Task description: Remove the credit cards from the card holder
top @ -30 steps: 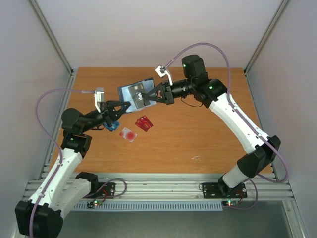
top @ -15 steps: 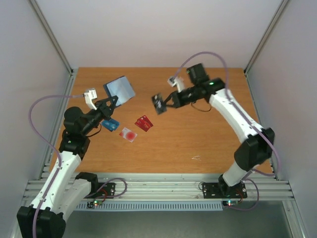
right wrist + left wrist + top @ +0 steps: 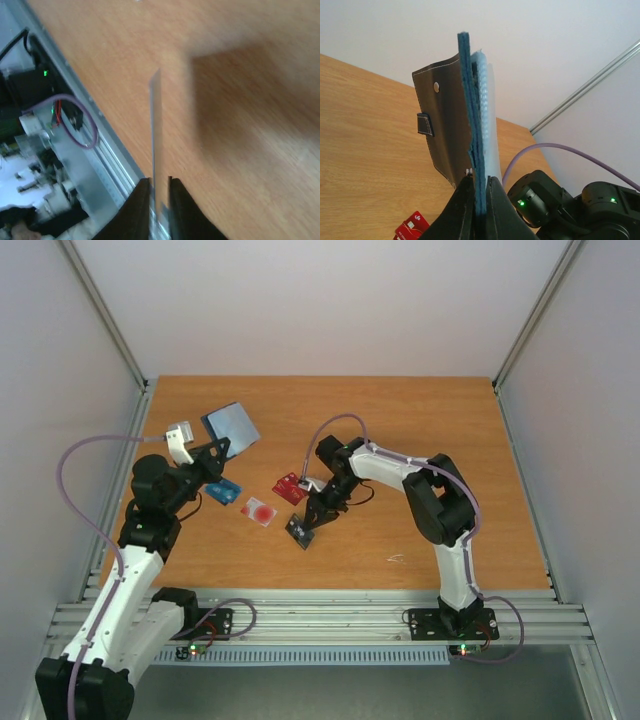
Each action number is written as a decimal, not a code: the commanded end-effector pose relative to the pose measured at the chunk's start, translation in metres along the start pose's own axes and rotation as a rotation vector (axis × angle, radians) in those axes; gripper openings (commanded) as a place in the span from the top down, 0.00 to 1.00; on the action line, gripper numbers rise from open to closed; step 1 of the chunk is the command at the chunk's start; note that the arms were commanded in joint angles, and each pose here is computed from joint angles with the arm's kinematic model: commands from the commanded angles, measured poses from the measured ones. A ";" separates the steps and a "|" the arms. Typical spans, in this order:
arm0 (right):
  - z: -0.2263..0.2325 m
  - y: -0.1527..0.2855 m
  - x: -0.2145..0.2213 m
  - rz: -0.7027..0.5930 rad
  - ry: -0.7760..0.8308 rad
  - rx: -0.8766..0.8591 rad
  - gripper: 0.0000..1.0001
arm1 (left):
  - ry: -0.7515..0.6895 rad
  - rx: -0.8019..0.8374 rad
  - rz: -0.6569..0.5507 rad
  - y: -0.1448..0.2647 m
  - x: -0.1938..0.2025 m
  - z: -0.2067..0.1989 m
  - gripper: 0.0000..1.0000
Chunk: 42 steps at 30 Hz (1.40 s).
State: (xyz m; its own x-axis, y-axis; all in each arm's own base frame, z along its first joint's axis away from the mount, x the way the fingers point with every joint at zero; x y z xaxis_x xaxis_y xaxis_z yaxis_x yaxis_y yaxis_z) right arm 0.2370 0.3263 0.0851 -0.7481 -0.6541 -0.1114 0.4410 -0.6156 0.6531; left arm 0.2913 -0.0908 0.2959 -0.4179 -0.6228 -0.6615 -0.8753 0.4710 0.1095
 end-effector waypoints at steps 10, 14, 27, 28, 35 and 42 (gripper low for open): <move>0.064 0.131 -0.018 -0.355 0.247 0.057 0.02 | -0.312 0.480 0.083 0.023 0.009 -0.083 1.00; 0.132 0.212 -0.020 -0.652 0.510 -0.017 0.02 | -0.377 0.614 0.158 0.034 0.020 -0.101 1.00; 0.191 0.224 -0.045 -0.735 0.707 -0.169 0.02 | -0.478 0.852 0.300 0.060 0.045 -0.137 1.00; 0.191 0.219 -0.047 -0.722 0.708 -0.178 0.02 | -0.473 0.855 0.301 0.060 0.045 -0.139 1.00; 0.198 0.214 -0.036 -0.676 0.746 -0.302 0.94 | -0.360 0.717 0.231 0.041 0.034 -0.125 1.00; 0.068 0.231 -0.042 -0.705 0.214 -0.031 0.99 | -0.012 -0.109 0.052 -0.006 0.025 0.025 0.11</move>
State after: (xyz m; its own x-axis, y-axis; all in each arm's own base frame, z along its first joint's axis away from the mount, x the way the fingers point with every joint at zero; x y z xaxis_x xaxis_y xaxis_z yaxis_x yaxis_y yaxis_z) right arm 0.2946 0.2866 0.3479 -0.5565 -0.1747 -0.8123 0.0870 -0.9845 0.1521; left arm 0.2511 -0.1516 0.3392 -0.4460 -0.4003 -0.8005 -0.6039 0.7947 -0.0610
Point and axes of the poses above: each gripper's point midway between its finger pads, its own y axis back along the fingers, its own z axis along the line the jaws close on, x = y × z, the point moved 2 cm from there along y, back along the fingers, and after that the axes turned 10 degrees about y, right-handed, at the moved point
